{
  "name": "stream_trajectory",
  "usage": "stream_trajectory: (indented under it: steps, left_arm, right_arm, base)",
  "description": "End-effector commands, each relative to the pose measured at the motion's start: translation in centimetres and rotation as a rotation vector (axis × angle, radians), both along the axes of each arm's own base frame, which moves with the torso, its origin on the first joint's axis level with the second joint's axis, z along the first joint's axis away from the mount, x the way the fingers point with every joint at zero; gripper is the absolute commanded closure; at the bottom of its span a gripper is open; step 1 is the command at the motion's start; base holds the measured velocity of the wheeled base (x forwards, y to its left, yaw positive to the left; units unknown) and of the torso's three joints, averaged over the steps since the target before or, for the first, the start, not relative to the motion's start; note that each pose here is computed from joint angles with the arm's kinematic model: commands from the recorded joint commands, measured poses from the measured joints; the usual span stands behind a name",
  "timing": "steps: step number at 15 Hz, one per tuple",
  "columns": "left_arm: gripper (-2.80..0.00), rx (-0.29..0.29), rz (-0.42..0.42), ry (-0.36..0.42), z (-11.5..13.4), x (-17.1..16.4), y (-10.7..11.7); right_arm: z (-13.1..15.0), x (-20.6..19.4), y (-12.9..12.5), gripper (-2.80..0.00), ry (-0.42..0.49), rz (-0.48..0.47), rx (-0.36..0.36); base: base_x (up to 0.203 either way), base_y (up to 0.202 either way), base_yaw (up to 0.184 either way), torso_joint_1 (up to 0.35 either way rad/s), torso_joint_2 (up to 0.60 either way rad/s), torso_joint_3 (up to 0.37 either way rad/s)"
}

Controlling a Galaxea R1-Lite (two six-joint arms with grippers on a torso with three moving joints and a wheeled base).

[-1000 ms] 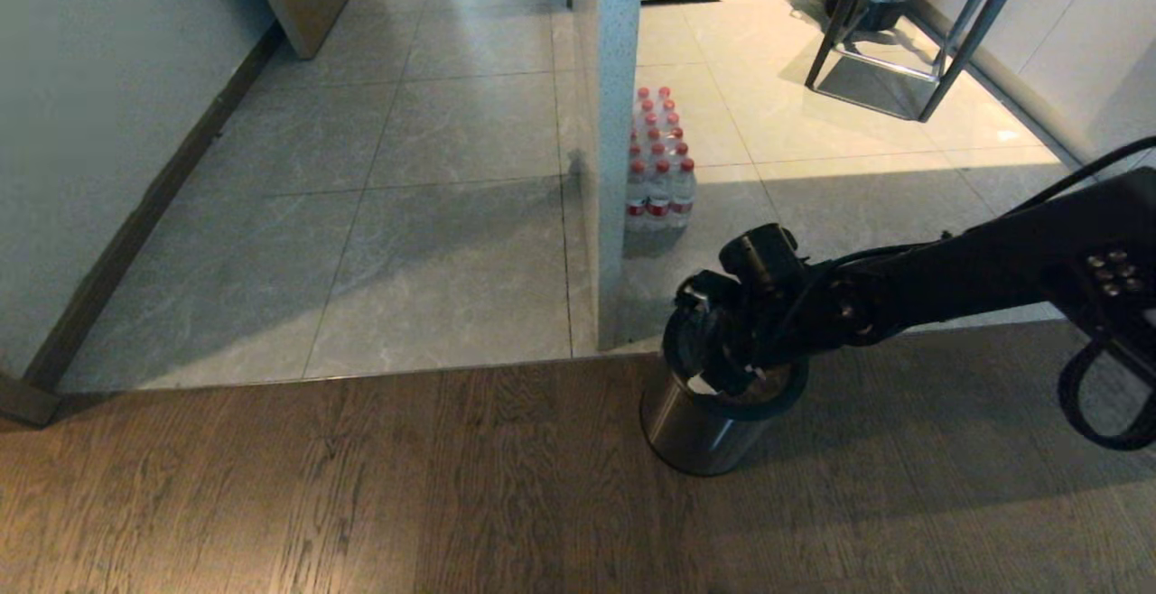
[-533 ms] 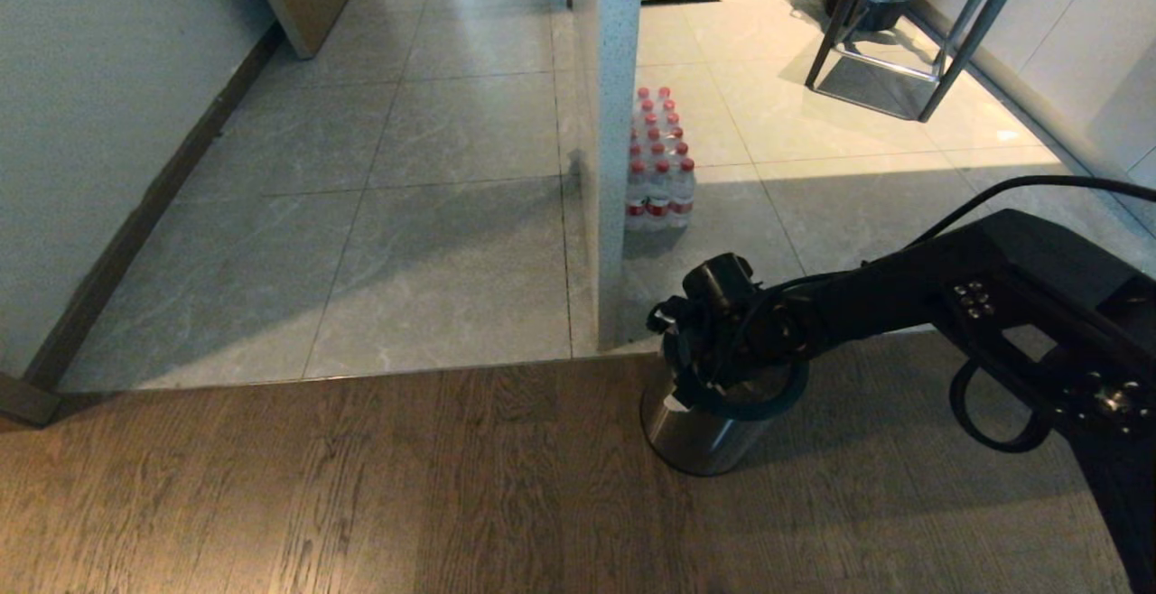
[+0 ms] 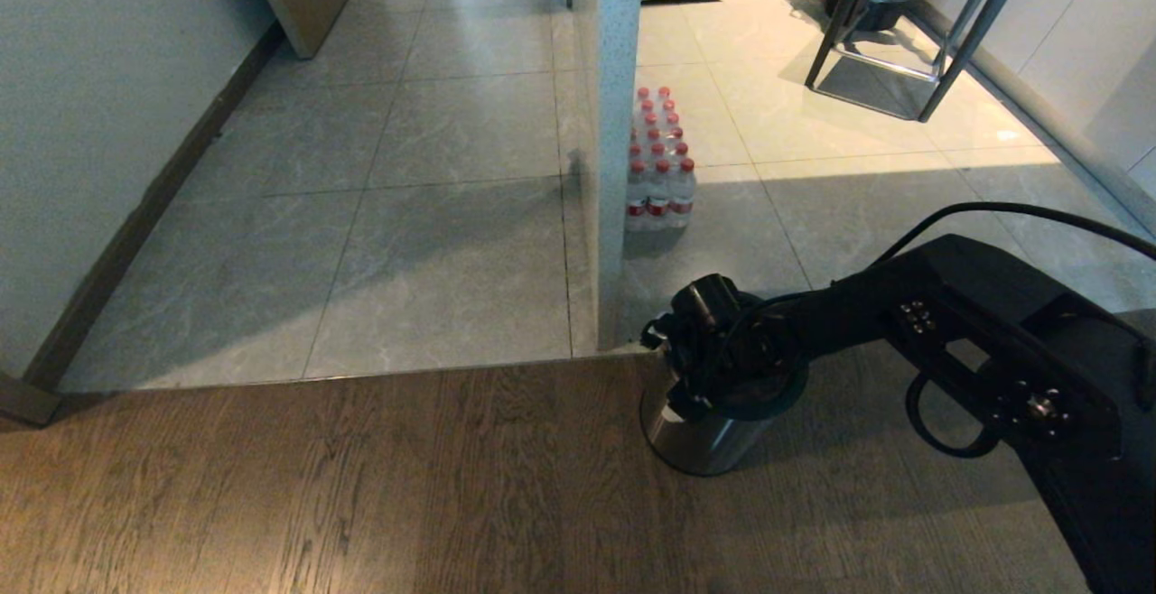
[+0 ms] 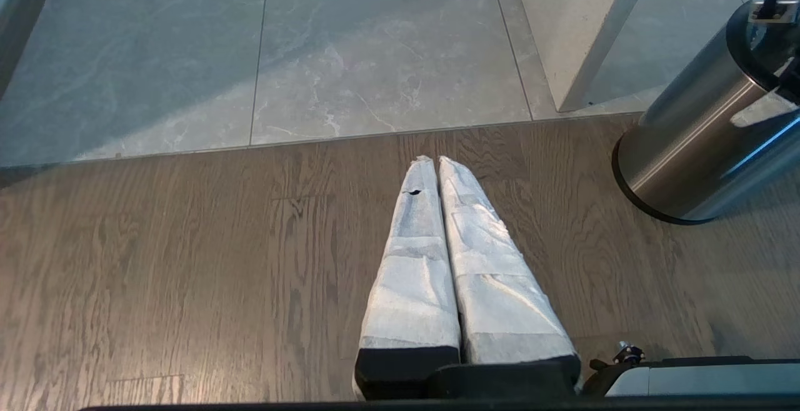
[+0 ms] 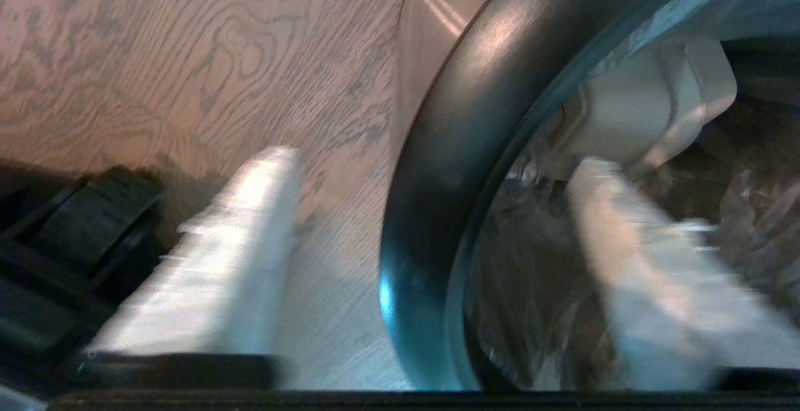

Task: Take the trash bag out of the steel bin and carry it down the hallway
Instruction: Place the outer trash can on the ground

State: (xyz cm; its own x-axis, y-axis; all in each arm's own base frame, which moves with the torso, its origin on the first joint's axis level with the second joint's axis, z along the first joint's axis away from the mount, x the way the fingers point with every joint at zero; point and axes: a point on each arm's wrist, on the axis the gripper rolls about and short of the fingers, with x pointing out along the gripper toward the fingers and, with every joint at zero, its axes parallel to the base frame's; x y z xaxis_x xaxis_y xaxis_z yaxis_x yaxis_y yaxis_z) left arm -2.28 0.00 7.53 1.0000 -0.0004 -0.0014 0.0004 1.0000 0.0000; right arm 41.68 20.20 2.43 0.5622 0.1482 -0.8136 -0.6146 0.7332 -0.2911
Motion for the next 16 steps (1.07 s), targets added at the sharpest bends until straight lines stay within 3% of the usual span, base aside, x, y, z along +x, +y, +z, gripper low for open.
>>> stream_trajectory:
  steps: [1,10,16]
  left_arm:
    - [0.00,0.000,0.000,0.000,0.0,0.0,0.0]
    - [0.00,0.000,0.000,-0.001,0.0,0.0,0.0]
    - [0.00,0.000,0.000,0.000,0.0,0.0,0.0]
  right_arm:
    - [-0.3,0.2,0.1,0.00,-0.003,-0.002,-0.003]
    - [2.2,0.0,-0.3,0.00,-0.048,-0.030,0.030]
    - [7.6,-1.5,-2.0,0.00,-0.119,-0.057,0.076]
  base:
    - [0.000,0.000,0.000,0.000,0.00,0.000]
    - [0.000,0.000,0.000,0.000,0.00,0.000]
    - [0.000,0.000,0.000,0.000,0.00,0.000]
